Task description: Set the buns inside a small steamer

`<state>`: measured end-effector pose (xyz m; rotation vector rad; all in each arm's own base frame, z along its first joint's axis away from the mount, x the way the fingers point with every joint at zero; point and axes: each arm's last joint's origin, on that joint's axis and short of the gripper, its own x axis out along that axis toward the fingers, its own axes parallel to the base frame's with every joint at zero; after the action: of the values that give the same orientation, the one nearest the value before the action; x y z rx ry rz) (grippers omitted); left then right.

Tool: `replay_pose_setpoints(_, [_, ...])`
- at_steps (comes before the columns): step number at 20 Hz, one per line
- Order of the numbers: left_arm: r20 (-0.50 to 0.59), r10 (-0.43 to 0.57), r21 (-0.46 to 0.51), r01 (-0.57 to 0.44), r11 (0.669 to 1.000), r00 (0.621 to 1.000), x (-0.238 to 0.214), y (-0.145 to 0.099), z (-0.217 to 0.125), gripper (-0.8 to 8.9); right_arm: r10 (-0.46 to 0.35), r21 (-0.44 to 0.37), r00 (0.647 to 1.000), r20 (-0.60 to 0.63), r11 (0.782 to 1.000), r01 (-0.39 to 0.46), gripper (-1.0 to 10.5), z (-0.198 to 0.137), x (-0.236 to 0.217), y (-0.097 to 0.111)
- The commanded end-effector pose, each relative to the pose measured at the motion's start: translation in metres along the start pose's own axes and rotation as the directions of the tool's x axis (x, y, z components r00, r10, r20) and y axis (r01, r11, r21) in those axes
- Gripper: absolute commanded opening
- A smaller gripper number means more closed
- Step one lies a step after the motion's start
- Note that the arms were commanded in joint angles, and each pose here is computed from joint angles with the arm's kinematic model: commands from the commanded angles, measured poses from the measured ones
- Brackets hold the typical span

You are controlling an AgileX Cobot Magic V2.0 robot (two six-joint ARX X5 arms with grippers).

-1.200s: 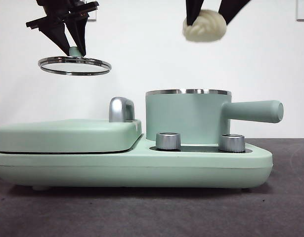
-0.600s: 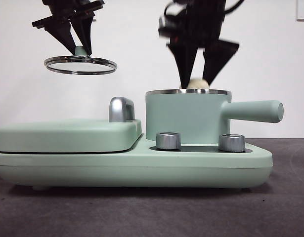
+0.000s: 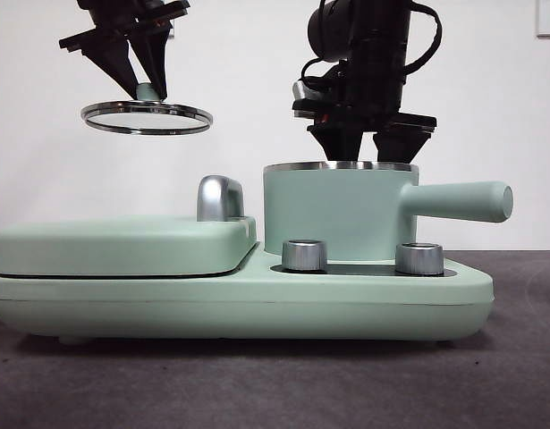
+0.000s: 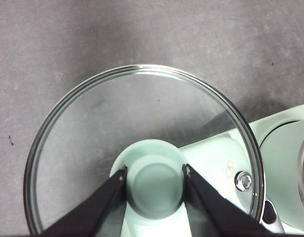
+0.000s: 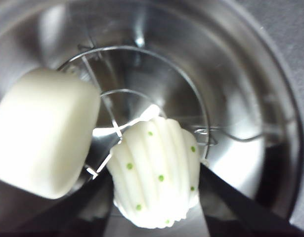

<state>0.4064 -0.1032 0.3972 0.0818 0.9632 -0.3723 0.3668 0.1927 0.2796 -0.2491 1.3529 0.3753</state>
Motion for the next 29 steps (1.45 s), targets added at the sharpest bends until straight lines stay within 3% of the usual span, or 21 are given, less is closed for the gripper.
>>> replay_pose_setpoints(1, [0.072,-0.003,0.011,0.002,1.000,0.997,-0.017,-0.004,0.005,1.13,0.000,-0.010,1.000,0.007,1.000,0.000,3.8,0.005,0.003,0.000])
replay_pose_setpoints(5, [0.073,-0.002,0.011,0.002,1.000,0.997,-0.017,-0.004,0.005,1.13,0.003,-0.011,0.999,0.049,1.000,-0.002,4.0,0.006,-0.009,0.000])
replay_pose_setpoints(9, [0.073,-0.002,0.011,0.002,1.000,0.997,-0.017,-0.004,0.005,1.13,0.011,-0.014,0.988,0.157,1.000,-0.008,4.0,0.004,-0.052,0.001])
replay_pose_setpoints(15, [0.071,-0.012,0.018,0.011,1.000,0.997,-0.016,-0.010,0.005,1.13,0.012,-0.016,0.976,0.217,1.000,-0.009,4.7,-0.029,-0.120,0.000])
replay_pose_setpoints(22, [0.061,-0.051,0.042,0.049,0.998,0.997,-0.013,-0.029,0.005,1.13,0.025,-0.024,0.932,0.362,1.000,-0.018,4.7,-0.108,-0.189,-0.003])
replay_pose_setpoints(26, [0.057,-0.078,0.072,0.074,0.995,0.995,-0.012,-0.047,0.004,1.13,0.024,-0.024,0.931,0.365,1.000,-0.017,4.9,-0.164,-0.194,-0.007])
replay_pose_setpoints(29, [0.049,-0.104,0.103,0.099,0.990,0.993,-0.010,-0.065,0.003,1.13,0.033,-0.018,0.907,0.421,0.999,-0.029,4.9,-0.204,-0.184,-0.010])
